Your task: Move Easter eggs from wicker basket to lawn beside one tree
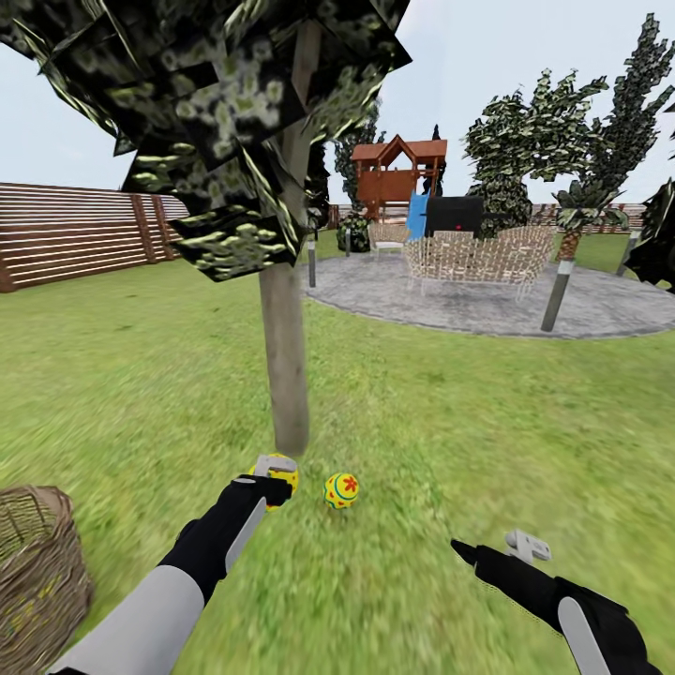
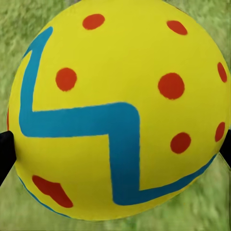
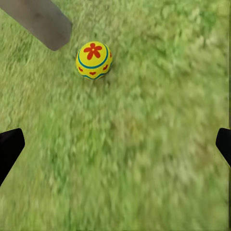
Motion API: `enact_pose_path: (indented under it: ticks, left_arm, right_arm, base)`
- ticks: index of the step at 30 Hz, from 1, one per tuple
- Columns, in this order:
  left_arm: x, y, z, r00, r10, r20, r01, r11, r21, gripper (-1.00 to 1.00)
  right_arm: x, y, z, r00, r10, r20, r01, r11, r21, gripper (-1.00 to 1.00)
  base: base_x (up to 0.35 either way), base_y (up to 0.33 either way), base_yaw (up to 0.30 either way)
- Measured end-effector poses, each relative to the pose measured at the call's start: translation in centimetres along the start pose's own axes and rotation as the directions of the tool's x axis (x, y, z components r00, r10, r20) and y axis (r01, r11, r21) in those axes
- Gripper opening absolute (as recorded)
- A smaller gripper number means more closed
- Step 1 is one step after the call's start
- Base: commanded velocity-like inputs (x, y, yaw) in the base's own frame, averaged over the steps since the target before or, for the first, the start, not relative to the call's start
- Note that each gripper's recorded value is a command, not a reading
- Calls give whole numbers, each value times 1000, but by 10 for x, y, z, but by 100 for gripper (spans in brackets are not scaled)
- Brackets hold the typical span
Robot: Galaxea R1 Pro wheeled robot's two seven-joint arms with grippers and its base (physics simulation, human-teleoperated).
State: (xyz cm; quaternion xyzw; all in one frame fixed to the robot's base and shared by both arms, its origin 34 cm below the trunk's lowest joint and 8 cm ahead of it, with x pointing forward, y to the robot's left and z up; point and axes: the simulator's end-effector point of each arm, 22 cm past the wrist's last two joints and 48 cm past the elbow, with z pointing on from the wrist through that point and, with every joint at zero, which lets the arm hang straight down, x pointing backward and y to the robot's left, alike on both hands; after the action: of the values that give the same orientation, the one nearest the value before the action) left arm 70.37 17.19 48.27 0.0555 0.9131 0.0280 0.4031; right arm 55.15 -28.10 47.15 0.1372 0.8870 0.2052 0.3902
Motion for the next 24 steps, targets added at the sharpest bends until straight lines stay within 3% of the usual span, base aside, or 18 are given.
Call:
enact_pose_path:
  ticks: [7, 24]
  left_arm:
    - [0, 0, 0, 1000, 0, -1, 0, 1000, 0, -100]
    - [1, 1, 0, 1000, 1, -3, -1, 1000, -2, -100]
  right_arm:
    - [0, 1, 0, 1000, 0, -1, 0, 1000, -1, 100]
    - [3, 4, 1, 1000, -5, -7, 5, 1000, -8, 100]
  base:
    - [264, -177, 0]
    - [190, 33, 0]
